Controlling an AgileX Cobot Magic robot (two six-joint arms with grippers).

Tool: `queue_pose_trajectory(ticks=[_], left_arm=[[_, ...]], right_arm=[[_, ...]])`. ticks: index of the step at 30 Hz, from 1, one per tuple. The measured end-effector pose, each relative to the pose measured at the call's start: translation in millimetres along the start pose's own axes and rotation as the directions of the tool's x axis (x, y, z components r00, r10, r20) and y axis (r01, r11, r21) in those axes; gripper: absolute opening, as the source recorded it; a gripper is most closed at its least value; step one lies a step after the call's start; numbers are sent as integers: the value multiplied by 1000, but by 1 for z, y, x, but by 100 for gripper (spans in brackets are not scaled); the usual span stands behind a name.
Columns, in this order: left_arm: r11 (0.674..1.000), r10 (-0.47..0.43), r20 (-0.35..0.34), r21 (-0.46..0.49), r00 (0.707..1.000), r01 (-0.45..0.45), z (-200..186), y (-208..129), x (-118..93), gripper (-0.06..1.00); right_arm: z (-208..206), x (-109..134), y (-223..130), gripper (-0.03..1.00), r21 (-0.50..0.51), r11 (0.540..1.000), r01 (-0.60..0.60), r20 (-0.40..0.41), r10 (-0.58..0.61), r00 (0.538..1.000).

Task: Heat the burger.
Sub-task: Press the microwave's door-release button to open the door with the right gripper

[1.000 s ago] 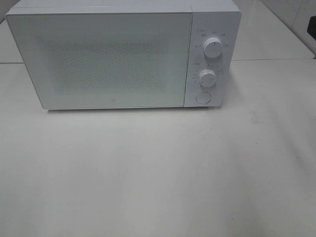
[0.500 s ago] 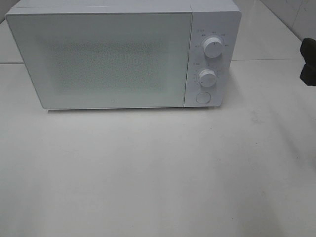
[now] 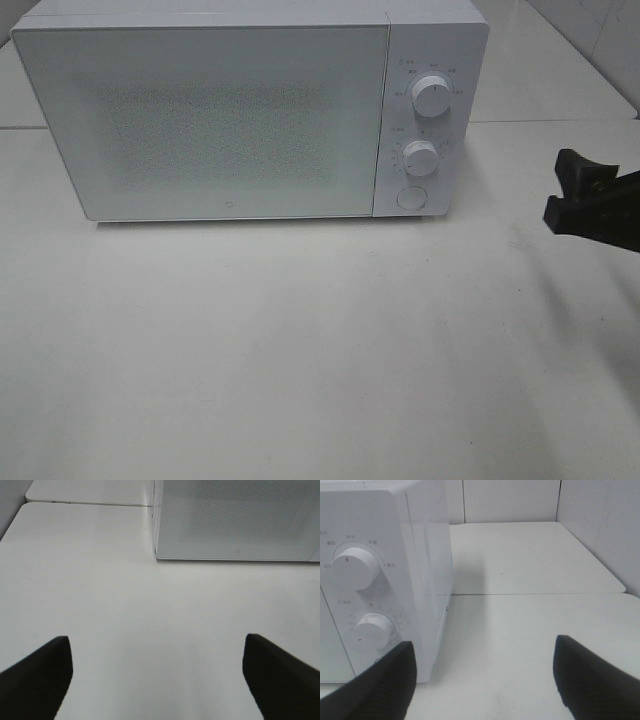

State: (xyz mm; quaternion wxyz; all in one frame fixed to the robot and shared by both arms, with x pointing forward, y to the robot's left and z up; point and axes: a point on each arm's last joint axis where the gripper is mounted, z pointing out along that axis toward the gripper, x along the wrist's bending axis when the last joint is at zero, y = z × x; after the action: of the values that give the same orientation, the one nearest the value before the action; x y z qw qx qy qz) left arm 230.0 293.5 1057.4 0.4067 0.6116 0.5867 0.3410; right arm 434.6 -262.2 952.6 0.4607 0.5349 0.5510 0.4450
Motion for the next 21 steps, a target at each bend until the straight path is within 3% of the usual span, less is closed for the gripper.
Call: queue_pose_trajectory(ticks=[21], left_arm=[[1000, 0, 0, 0, 1000, 0, 0, 0, 0, 84]], right_arm=[[16, 75, -35, 75, 108, 994, 27, -44, -22, 999]])
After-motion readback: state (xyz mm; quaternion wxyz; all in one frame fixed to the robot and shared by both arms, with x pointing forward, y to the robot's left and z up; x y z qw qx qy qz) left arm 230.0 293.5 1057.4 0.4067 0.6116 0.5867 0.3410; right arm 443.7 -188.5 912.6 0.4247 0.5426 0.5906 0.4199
